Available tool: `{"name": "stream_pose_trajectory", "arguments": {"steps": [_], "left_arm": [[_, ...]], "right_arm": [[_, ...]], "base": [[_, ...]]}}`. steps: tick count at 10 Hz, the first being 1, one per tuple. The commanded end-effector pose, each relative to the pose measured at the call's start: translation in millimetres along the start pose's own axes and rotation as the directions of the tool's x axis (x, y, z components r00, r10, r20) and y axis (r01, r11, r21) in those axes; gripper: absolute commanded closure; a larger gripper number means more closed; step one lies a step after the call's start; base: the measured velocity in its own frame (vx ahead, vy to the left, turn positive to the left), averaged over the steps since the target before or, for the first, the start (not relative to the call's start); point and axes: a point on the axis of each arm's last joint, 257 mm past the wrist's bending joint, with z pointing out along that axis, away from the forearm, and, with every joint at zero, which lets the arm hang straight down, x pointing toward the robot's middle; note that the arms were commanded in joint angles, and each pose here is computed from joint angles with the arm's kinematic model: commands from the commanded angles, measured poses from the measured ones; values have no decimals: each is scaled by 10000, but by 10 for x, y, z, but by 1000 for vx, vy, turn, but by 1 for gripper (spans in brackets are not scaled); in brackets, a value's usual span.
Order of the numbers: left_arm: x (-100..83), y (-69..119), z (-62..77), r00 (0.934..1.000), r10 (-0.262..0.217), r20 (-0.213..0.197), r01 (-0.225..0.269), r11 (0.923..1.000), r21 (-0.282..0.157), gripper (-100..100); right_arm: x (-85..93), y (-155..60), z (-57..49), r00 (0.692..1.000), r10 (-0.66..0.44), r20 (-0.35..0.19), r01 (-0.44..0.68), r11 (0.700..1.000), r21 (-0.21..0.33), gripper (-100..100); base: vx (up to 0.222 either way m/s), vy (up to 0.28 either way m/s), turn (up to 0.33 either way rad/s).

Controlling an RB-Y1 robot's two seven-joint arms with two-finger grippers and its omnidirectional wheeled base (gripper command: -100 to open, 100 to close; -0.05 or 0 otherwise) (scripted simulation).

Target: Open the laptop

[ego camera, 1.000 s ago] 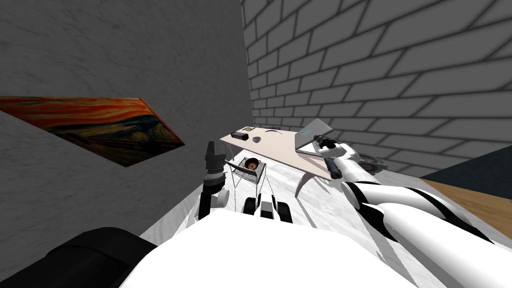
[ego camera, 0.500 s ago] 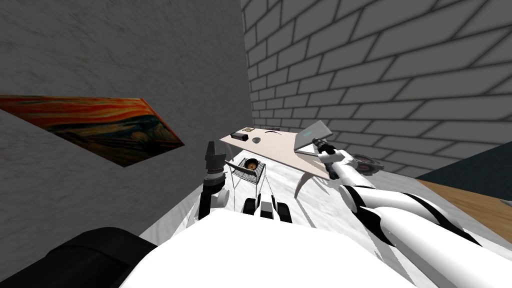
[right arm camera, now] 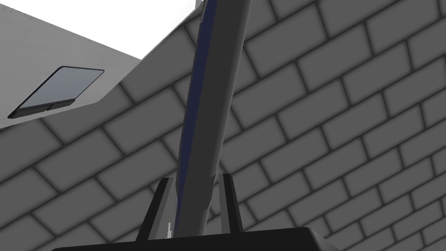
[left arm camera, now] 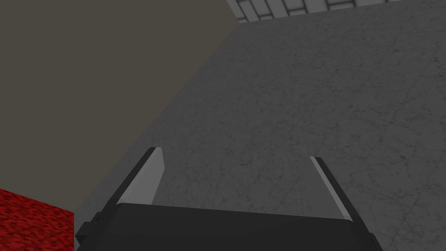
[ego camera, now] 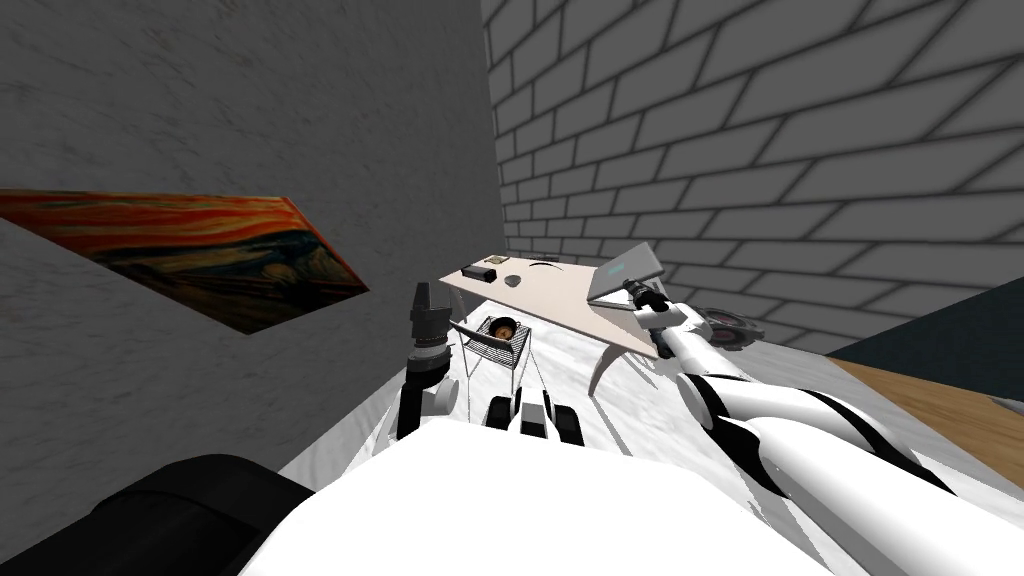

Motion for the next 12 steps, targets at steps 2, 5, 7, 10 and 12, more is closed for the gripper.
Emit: {"name": "stream_pose_trajectory", "arguments": {"steps": [2, 5, 7, 10, 12], "left_arm": [[0, 0, 0, 10000, 0, 0, 0, 10000, 0, 0], [0, 0, 0, 10000, 0, 0, 0, 10000, 0, 0], [0, 0, 0, 10000, 0, 0, 0, 10000, 1, 0], [0, 0, 0, 10000, 0, 0, 0, 10000, 0, 0], [0, 0, 0, 10000, 0, 0, 0, 10000, 1, 0]], "right_arm": [[96, 9, -18, 9999, -20, -151, 20, 10000, 11, 100], [151, -51, -51, 9985, 538, -63, -539, 9985, -124, 100], [-131, 43, 16, 9991, 374, 199, -373, 9993, -82, -100], [-352, 143, 87, 9989, 348, 306, -351, 9993, 94, -100], [-520, 217, 132, 9987, 335, 386, -344, 9991, 229, -100]], "base": [[1, -2, 7], [0, 0, 0], [-41, -20, 48], [-51, -30, 57], [-75, -35, 71]]}}
